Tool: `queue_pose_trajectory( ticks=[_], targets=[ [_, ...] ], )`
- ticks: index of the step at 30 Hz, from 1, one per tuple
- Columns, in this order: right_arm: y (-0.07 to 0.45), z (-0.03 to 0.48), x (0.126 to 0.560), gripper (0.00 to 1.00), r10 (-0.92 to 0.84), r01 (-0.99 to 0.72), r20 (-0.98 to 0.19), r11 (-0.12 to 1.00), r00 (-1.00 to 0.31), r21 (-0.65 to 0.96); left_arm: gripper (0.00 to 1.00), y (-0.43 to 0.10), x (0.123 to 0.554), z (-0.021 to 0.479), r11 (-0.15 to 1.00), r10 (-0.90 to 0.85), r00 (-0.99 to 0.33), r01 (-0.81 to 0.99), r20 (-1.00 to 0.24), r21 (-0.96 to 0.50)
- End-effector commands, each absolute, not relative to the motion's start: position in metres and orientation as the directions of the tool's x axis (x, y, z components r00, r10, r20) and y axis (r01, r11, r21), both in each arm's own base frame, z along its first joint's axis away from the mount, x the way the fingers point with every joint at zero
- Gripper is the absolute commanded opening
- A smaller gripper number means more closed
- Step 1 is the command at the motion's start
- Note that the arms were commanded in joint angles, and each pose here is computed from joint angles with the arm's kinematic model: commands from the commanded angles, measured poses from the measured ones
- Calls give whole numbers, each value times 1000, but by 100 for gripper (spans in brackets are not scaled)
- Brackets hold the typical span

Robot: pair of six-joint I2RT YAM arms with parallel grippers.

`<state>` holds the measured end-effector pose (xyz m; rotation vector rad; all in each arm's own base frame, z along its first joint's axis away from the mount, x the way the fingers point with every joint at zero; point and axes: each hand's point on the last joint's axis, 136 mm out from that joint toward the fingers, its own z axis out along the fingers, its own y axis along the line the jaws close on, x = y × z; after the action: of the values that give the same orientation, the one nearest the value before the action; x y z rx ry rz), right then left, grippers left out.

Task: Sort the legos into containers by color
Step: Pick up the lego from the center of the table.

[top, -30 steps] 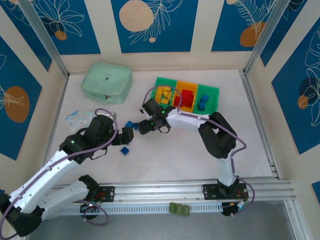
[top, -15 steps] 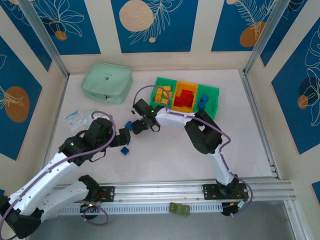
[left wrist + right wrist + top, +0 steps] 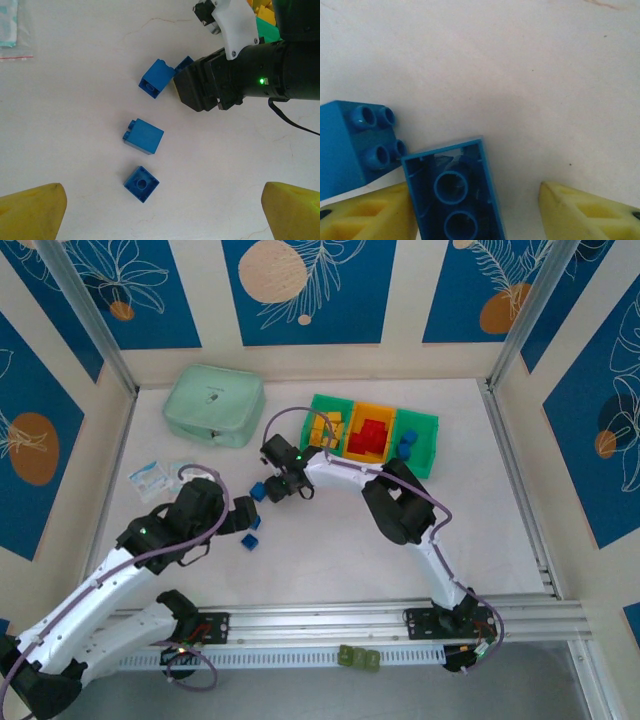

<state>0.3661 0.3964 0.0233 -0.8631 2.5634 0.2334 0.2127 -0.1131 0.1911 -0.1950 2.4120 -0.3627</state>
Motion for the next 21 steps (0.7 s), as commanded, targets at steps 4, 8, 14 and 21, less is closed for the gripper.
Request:
queue_pose_trajectory(
  ticks=[4, 8, 14, 21],
  targets=[
    [405, 23, 355, 51, -579, -651, -416, 757, -702, 45, 99, -105, 212, 194, 948, -257, -744, -70, -617, -310],
    [402, 22, 355, 43, -582, -647, -408, 762, -703, 26, 99, -106, 212, 194, 948, -251, -744, -61, -619, -312],
    [396, 40, 351, 31, -560, -633, -433, 774, -706, 31, 99, -112, 211, 197, 940, -249, -750, -36, -613, -338],
    [376, 77, 337, 30, -486, -584, -480, 809, -731, 70, 99, -131, 211, 210, 918, -217, -760, 54, -612, -393]
  ],
)
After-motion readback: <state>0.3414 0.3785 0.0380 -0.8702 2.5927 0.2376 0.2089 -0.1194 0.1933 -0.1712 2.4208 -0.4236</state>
